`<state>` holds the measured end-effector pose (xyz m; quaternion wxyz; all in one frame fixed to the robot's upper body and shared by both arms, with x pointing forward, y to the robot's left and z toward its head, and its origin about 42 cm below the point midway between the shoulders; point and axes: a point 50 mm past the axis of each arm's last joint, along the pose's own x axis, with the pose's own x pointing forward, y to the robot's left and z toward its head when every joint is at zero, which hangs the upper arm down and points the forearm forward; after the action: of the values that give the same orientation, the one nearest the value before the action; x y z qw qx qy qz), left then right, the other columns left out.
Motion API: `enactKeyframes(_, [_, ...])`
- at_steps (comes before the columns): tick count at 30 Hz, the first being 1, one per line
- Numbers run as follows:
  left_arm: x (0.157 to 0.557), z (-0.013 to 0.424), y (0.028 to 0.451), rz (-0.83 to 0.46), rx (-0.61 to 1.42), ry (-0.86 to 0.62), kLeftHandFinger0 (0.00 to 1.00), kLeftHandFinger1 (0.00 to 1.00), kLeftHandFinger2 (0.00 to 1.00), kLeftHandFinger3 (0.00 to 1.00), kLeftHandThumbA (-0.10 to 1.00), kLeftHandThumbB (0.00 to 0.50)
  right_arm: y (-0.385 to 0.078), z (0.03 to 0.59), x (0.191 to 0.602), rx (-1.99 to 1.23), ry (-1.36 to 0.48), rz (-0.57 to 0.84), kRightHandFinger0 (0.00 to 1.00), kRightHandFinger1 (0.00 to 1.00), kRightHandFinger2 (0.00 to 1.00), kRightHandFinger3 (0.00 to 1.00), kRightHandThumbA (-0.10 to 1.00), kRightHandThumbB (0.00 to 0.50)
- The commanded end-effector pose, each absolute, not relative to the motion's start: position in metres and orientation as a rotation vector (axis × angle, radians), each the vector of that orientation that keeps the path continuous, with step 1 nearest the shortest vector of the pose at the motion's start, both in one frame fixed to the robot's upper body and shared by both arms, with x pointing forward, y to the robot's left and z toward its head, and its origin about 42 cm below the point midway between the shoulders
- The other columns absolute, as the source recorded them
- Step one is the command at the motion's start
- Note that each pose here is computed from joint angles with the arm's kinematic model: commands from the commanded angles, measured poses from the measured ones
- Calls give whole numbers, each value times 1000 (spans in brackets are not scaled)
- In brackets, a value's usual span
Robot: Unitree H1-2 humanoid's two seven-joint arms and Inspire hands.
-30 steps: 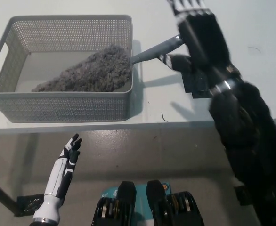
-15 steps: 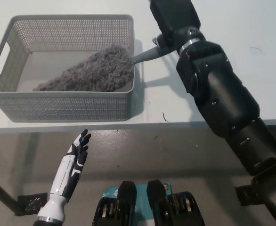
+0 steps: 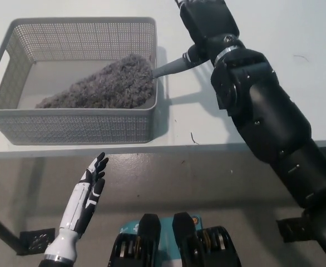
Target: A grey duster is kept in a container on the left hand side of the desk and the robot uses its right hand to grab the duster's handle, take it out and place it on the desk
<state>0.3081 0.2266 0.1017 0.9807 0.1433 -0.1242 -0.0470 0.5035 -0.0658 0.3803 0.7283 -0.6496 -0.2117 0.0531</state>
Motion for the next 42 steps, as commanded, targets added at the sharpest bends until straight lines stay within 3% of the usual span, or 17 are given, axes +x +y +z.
enactKeyframes(1, [308, 108, 227, -118, 323, -307, 1000, 1000, 1000, 1000, 1000, 0, -67, 442, 491, -1333, -607, 32, 1000, 1000, 1000, 1000, 1000, 484])
enactKeyframes(4, [308, 106, 227, -115, 319, -300, 1000, 1000, 1000, 1000, 1000, 0, -67, 466, 479, -1271, -667, 20, 1000, 1000, 1000, 1000, 1000, 457])
enactKeyframes(6, [308, 106, 226, -119, 309, -298, 1000, 1000, 1000, 1000, 1000, 0, -67, 482, 471, -1250, -721, -3, 1000, 1000, 1000, 1000, 1000, 481])
enactKeyframes(12, [308, 104, 227, -119, 308, -289, 1000, 1000, 1000, 1000, 1000, 3, -64, 512, 447, -1169, -839, -20, 1000, 1000, 1000, 1000, 1000, 469])
enactKeyframes(16, [307, 103, 228, -116, 321, -288, 1000, 1000, 1000, 1000, 1000, 0, -65, 496, 454, -1159, -796, 15, 1000, 1000, 1000, 1000, 1000, 500])
enactKeyframes(20, [308, 103, 228, -119, 313, -283, 1000, 1000, 1000, 1000, 1000, 0, -68, 476, 468, -1176, -711, 48, 1000, 1000, 1000, 1000, 1000, 481])
enactKeyframes(26, [306, 101, 229, -118, 331, -274, 1000, 1000, 1000, 1000, 1000, 0, -71, 435, 485, -1216, -576, 108, 1000, 1000, 1000, 1000, 1000, 500])
enactKeyframes(42, [310, 104, 228, -137, 336, -264, 1000, 1000, 1000, 1000, 1000, 0, -45, 399, 469, -1213, -497, 284, 1000, 1000, 1000, 1000, 1000, 500])
